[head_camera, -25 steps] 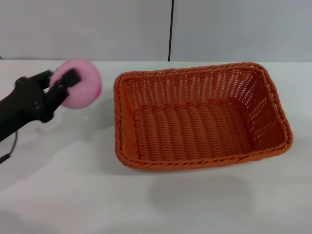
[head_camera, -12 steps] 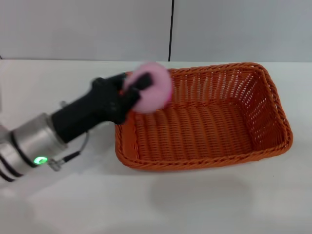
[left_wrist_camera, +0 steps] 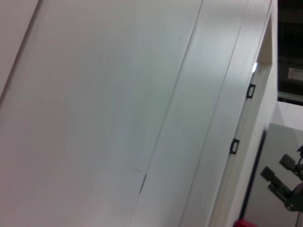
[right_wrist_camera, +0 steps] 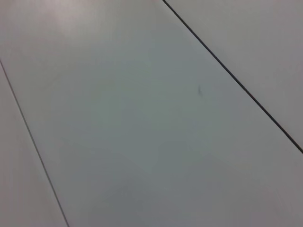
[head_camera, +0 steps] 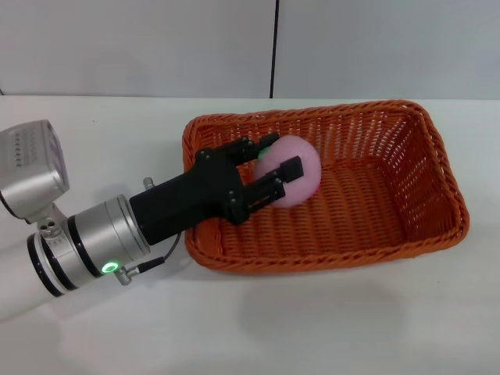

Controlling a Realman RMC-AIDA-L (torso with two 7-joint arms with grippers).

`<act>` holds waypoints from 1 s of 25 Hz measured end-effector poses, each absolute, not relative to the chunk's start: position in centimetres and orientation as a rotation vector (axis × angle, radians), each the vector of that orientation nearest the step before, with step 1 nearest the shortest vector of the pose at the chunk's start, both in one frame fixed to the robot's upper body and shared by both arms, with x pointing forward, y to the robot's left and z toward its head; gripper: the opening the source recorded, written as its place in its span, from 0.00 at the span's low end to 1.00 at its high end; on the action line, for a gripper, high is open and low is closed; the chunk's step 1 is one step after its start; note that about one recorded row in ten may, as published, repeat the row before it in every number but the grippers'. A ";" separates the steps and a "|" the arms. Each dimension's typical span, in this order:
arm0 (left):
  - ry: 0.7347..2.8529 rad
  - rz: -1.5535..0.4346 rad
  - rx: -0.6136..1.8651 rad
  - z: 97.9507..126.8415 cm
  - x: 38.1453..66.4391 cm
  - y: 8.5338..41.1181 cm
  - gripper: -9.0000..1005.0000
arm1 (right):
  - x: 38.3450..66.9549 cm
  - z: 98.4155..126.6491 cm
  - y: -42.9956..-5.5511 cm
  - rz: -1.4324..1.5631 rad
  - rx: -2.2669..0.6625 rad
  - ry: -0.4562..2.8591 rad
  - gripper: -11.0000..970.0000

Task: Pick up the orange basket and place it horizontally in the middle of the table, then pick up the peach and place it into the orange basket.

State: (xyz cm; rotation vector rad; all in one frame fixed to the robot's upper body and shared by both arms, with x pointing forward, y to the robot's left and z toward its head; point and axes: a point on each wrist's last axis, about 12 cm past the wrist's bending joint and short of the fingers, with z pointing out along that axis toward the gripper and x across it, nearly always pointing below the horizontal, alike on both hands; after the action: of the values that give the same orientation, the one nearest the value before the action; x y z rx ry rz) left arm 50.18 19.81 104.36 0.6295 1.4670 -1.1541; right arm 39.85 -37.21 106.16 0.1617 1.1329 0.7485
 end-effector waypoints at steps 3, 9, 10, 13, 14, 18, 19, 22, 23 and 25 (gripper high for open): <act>1.462 -1.111 0.613 104.0 49.9 19.6 0.44 | 39.9 106.2 -37.2 0.748 0.162 1.131 0.63; 1.468 -1.017 0.560 103.6 50.2 19.3 0.62 | 40.1 106.2 -37.8 0.710 0.167 1.140 0.63; 1.468 -1.017 0.560 103.6 50.2 19.3 0.66 | 40.1 106.2 -37.8 0.710 0.167 1.140 0.63; 1.468 -0.981 0.515 103.5 50.4 19.5 0.77 | 39.6 106.3 -38.4 0.668 0.191 1.129 0.63; 1.463 -0.955 0.492 103.5 50.4 19.9 0.81 | 39.4 106.2 -38.6 0.650 0.197 1.126 0.63; 1.428 -0.704 0.306 102.9 49.7 23.8 0.84 | 38.6 106.0 -39.0 0.570 0.191 1.130 0.63; 1.421 -0.670 0.274 102.8 49.4 24.4 0.84 | 38.5 105.9 -39.0 0.552 0.182 1.133 0.63; 1.379 -0.507 0.073 102.6 47.5 28.4 0.86 | 37.9 105.4 -38.9 0.466 0.173 1.153 0.63; 1.369 -0.459 0.023 102.5 46.9 29.5 0.86 | 37.9 105.4 -38.9 0.466 0.173 1.153 0.63; 1.362 -0.389 -0.031 102.3 46.0 31.2 0.86 | 37.8 104.8 -38.7 0.421 0.193 1.163 0.63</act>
State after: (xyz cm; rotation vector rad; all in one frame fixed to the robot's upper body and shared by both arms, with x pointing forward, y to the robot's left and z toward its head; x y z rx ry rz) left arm 46.02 31.15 102.32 -0.0312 1.3624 -0.3886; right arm 37.76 -38.67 104.83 0.1927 1.1627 0.4211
